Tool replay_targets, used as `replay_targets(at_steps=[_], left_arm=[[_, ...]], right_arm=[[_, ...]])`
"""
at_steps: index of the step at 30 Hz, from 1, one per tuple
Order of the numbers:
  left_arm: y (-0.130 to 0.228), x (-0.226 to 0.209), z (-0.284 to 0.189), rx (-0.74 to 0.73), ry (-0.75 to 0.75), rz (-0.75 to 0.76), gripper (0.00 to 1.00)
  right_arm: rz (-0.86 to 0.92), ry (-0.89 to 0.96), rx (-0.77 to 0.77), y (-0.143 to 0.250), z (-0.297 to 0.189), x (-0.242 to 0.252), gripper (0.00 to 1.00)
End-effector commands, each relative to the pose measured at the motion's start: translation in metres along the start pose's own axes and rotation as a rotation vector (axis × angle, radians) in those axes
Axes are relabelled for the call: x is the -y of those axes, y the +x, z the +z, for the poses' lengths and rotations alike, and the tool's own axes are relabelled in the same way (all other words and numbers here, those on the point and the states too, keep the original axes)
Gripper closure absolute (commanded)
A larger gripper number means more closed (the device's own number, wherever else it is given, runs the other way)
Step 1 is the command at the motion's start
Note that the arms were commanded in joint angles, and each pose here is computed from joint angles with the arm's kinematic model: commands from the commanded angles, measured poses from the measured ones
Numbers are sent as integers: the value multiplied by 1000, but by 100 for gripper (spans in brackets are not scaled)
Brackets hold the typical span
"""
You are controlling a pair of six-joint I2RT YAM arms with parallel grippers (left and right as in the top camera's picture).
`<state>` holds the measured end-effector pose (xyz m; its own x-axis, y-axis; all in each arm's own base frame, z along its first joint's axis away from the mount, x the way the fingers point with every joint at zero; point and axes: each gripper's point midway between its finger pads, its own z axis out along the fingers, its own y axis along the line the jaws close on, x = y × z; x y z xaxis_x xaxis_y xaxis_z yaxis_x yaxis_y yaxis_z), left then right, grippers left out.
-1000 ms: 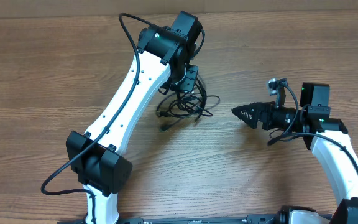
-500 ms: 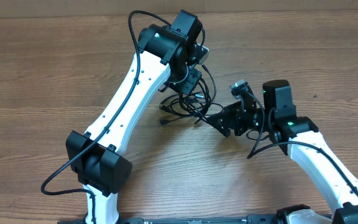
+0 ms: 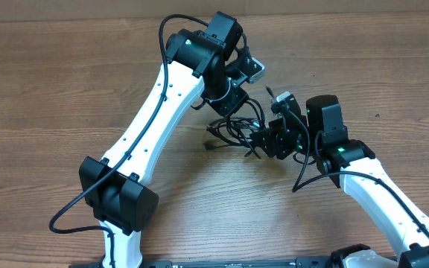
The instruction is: Untangle cables
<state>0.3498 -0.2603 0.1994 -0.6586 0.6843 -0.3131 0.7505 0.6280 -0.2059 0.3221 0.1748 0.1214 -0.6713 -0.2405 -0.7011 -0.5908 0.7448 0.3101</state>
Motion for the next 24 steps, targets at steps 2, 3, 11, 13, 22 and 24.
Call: replay_targets(at_steps=[2, 3, 11, 13, 22, 24], left_arm=[[-6, 13, -1, 26, 59, 50, 96], [-6, 13, -1, 26, 59, 50, 96], [-7, 7, -1, 27, 32, -19, 96], [-6, -10, -1, 22, -59, -123, 95], [28, -88, -23, 25, -379, -713, 96], [31, -92, -24, 25, -383, -757, 96]], right_arm=[[-20, 7, 9, -5, -1, -1, 61], [-18, 6, 5, -3, -1, -1, 70], [42, -91, -81, 19, -3, -19, 96], [64, -174, -93, 22, -5, -33, 96], [83, -229, -72, 16, -7, -42, 96], [76, -237, -57, 12, -7, -43, 96]])
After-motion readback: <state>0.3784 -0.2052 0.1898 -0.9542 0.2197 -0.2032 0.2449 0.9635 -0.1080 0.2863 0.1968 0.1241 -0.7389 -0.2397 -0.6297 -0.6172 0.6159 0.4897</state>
